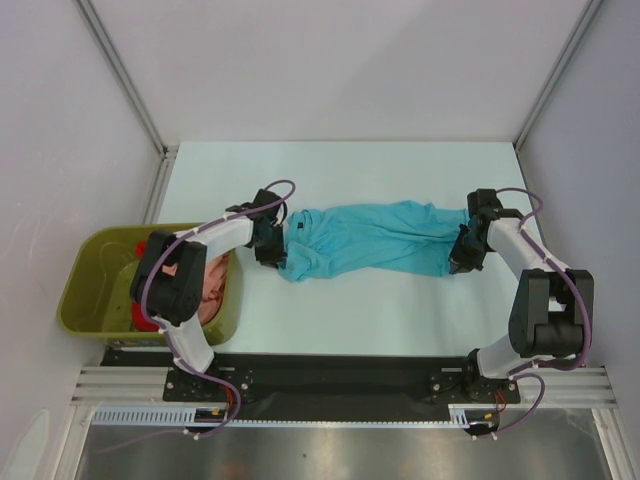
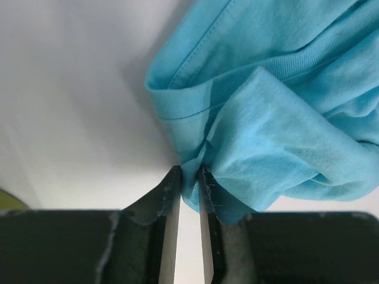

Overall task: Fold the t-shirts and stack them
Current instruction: Flatten the tshirt out

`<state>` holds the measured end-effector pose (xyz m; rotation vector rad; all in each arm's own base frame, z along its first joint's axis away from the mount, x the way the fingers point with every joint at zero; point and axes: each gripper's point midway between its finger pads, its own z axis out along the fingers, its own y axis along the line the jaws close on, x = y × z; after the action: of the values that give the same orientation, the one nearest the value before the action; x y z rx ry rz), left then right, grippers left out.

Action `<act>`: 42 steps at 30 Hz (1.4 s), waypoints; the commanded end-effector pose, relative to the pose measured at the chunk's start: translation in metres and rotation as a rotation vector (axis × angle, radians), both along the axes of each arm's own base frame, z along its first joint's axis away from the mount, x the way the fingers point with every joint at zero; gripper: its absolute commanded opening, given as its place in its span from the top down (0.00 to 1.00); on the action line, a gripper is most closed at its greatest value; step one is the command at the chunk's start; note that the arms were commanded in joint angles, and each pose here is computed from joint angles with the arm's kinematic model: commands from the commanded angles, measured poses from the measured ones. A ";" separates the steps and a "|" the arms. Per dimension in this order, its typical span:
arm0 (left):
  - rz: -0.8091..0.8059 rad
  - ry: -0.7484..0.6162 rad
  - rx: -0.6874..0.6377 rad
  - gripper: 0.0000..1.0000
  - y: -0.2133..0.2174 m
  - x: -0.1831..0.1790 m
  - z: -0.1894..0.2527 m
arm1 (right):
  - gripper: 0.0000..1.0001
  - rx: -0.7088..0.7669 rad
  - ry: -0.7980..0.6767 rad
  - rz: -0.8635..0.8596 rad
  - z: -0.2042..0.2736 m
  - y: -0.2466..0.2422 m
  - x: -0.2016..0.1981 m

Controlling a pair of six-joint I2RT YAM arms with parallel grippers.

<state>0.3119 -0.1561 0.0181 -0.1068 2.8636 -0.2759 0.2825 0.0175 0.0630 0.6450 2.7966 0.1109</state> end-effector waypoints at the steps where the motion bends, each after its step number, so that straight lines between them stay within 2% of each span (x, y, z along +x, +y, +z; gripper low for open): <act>1: 0.015 -0.119 0.020 0.79 0.005 0.017 0.030 | 1.00 0.006 -0.006 0.000 0.000 0.003 0.002; 7: 0.023 -0.168 0.071 0.84 0.012 0.025 0.048 | 1.00 -0.004 0.005 -0.008 -0.003 0.001 -0.001; 10: 0.021 -0.178 0.067 1.00 0.011 0.024 0.053 | 1.00 -0.007 0.016 -0.012 -0.007 0.000 -0.002; 15: 0.005 -0.212 0.037 1.00 0.002 0.024 0.070 | 0.95 -0.034 0.028 -0.055 -0.010 -0.008 -0.007; 20: -0.039 -0.279 -0.026 1.00 -0.015 0.022 0.107 | 0.73 -0.010 0.013 -0.108 -0.009 -0.016 -0.009; 21: -0.053 -0.296 -0.044 1.00 -0.020 0.020 0.116 | 0.65 -0.010 0.007 -0.108 -0.008 -0.016 -0.008; 24: -0.071 -0.317 -0.057 1.00 -0.026 0.016 0.128 | 0.50 0.022 0.003 -0.120 -0.010 -0.010 -0.008; 35: -0.129 -0.350 -0.114 1.00 -0.034 0.000 0.151 | 0.47 0.148 -0.066 -0.331 -0.033 -0.012 -0.004; 42: -0.142 -0.349 -0.118 1.00 -0.034 -0.004 0.151 | 0.53 0.210 -0.150 -0.437 -0.037 -0.015 0.003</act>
<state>0.3098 -0.1858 0.1474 0.0649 2.5719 -0.4011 0.2676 0.0031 0.0197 1.1804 2.5889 0.2738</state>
